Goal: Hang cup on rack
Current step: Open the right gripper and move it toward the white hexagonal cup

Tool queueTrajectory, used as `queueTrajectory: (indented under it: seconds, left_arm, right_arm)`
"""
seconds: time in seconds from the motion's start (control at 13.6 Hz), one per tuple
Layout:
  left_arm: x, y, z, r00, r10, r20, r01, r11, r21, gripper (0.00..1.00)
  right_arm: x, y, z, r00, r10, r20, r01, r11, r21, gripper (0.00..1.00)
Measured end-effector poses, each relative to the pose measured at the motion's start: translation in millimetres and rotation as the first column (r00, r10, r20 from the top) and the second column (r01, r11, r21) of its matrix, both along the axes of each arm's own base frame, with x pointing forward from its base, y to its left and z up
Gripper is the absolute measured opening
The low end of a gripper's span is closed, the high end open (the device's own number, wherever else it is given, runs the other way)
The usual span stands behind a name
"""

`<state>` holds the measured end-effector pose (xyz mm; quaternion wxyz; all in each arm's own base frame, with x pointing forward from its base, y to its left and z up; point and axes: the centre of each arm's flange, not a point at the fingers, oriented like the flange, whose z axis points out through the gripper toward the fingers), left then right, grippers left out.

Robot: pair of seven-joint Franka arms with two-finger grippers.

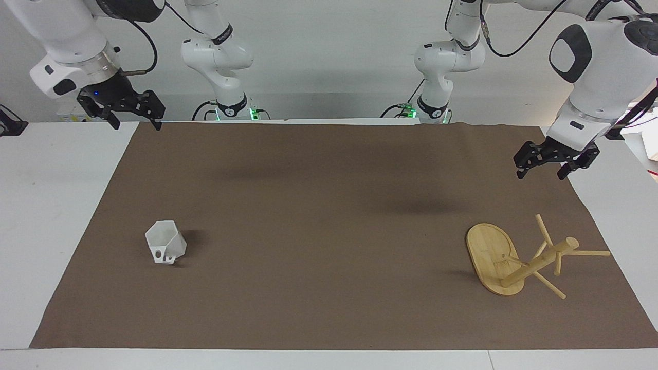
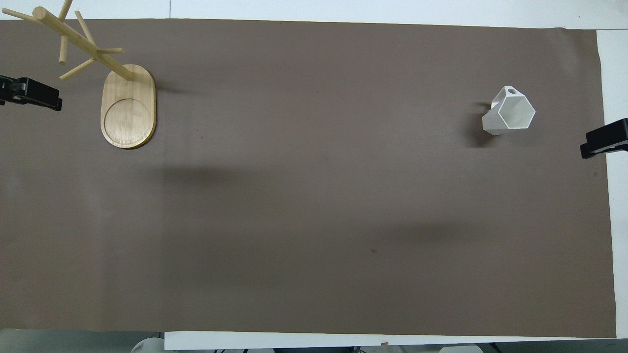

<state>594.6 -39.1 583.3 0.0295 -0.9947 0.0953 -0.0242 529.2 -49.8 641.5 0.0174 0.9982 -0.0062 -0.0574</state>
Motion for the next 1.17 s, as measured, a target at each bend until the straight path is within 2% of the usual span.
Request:
queueTrajectory:
  seconds: [0.29,0.59,0.73,0.81,0.95,1.1,1.17]
  left_arm:
    - [0.0,0.0,0.0,1.000,0.000,0.000,0.000,1.000,0.000,1.00]
    - [-1.0,-5.6,3.3,1.000,-0.012,0.009,0.012,1.000,-0.001,1.00]
    - [-4.9,-5.5,6.3,1.000,-0.005,-0.003,0.005,1.000,-0.014,1.00]
    - [-10.0,-6.2,10.6,1.000,0.011,-0.021,-0.012,0.999,-0.051,1.00]
    - [-21.9,-1.9,24.5,0.997,0.050,-0.052,-0.056,0.992,-0.110,1.00]
    - [-29.8,1.0,29.8,0.995,0.057,-0.079,-0.066,0.991,-0.119,1.00]
    - [-31.2,1.7,29.5,0.994,0.059,-0.088,-0.069,0.991,-0.118,1.00]
  right_arm:
    - [0.1,-0.1,-0.5,1.000,0.000,-0.001,0.000,1.000,0.000,1.00]
    - [-0.4,0.5,-11.2,1.000,0.001,-0.025,-0.001,1.000,0.007,1.00]
    - [2.0,4.8,-15.5,0.996,0.089,-0.013,-0.088,0.994,0.057,1.00]
    - [5.5,3.3,-18.0,0.984,0.175,0.020,-0.176,0.980,0.089,1.00]
    - [10.1,-24.5,-36.7,0.933,0.350,0.085,-0.359,0.921,0.150,1.00]
    - [15.5,-65.2,-66.6,0.853,0.493,0.169,-0.520,0.827,0.214,1.00]
    - [20.5,-82.2,-82.8,0.802,0.556,0.219,-0.596,0.768,0.233,1.00]
